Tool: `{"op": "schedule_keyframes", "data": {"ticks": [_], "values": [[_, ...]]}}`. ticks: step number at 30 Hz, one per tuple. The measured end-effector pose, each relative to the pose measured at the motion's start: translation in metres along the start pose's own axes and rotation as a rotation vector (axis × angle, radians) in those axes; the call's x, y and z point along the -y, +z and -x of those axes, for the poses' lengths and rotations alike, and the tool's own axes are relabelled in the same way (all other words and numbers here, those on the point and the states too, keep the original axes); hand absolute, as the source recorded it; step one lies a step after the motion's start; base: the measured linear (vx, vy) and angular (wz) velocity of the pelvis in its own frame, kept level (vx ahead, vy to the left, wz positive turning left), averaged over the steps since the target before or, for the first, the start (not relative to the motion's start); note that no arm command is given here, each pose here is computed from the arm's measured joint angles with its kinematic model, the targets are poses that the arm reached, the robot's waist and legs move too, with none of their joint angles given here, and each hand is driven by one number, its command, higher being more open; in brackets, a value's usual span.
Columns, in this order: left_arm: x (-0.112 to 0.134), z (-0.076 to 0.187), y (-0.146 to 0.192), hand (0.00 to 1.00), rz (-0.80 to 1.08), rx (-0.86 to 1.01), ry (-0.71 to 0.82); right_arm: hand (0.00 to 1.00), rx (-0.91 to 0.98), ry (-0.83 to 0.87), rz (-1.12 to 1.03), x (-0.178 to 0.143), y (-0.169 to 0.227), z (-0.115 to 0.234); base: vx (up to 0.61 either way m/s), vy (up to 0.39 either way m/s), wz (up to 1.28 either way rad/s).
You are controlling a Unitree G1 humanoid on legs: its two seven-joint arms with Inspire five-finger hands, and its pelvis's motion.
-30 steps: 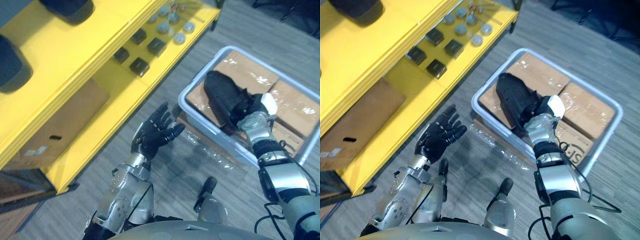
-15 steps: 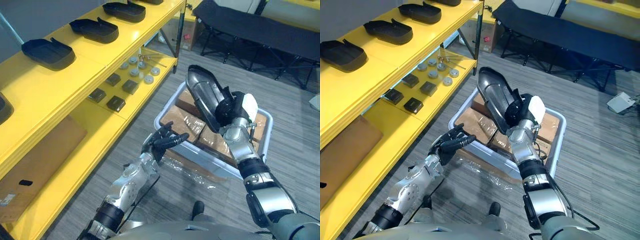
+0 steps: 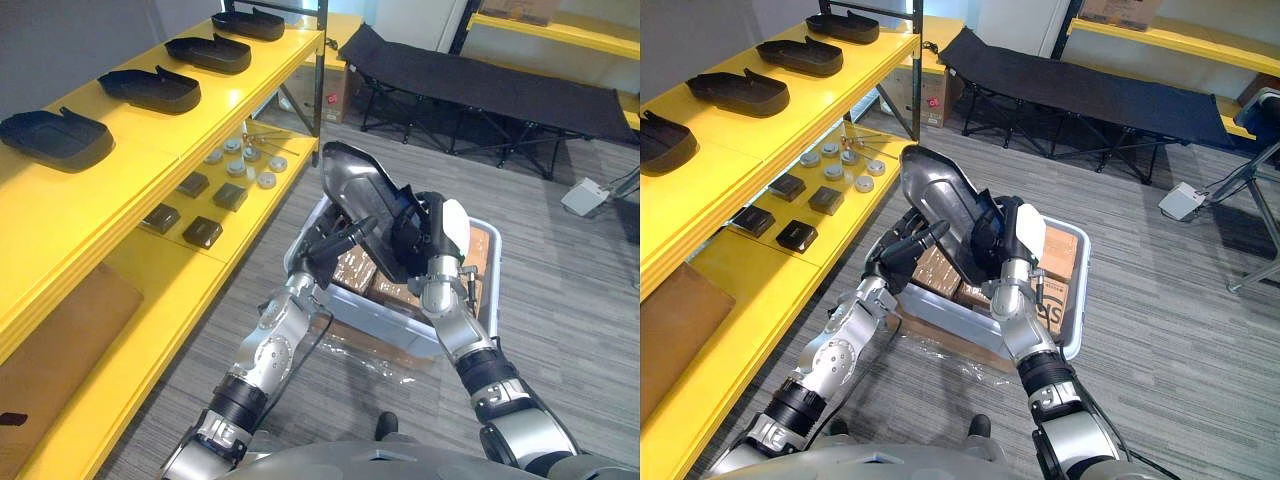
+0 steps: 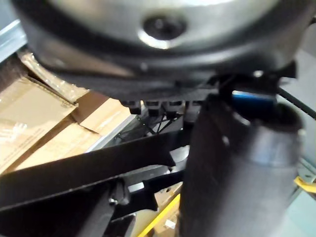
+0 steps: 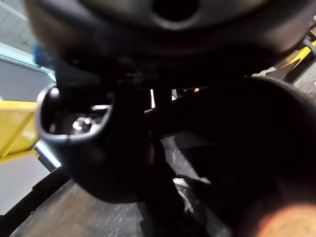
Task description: Walk over and take three plastic housings, then place them on the shelf
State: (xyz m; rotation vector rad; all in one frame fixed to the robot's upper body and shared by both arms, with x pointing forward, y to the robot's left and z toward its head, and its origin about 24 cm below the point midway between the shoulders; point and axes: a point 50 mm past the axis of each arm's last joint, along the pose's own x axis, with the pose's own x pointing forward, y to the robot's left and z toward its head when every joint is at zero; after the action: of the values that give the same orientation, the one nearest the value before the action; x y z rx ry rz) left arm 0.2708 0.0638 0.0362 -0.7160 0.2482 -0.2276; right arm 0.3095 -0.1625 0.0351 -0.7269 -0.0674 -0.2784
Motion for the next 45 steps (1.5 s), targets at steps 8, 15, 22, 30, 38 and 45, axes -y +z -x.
{"op": "schedule_keyframes", "data": {"ticks": [8,15,22,30,38,45], "values": [[0.001,0.0,-0.002,1.0,0.051,-0.015,0.006,0.0,0.053,0.054,-0.014,-0.013,0.007,0.009,0.0,0.0,0.0],[-0.003,0.0,-0.012,1.0,-0.009,-0.071,0.049,0.0,0.081,0.087,-0.017,-0.021,0.012,0.013,0.0,0.0,0.0],[-0.008,0.001,-0.029,0.0,-0.035,-0.153,0.098,0.0,0.114,0.139,-0.097,-0.038,0.027,0.023,0.0,0.0,0.0],[-0.009,-0.001,-0.016,0.0,0.025,0.0,0.202,0.0,0.153,0.095,-0.207,-0.037,0.046,0.032,0.0,0.001,-0.05],[-0.017,0.003,-0.01,0.0,0.072,0.117,0.293,0.0,0.157,0.083,-0.313,-0.041,0.057,0.048,0.01,0.004,-0.03],[-0.019,0.008,-0.015,0.0,0.074,0.126,0.286,0.0,0.128,0.087,-0.383,-0.042,0.052,0.059,0.0,0.004,-0.02]]}}
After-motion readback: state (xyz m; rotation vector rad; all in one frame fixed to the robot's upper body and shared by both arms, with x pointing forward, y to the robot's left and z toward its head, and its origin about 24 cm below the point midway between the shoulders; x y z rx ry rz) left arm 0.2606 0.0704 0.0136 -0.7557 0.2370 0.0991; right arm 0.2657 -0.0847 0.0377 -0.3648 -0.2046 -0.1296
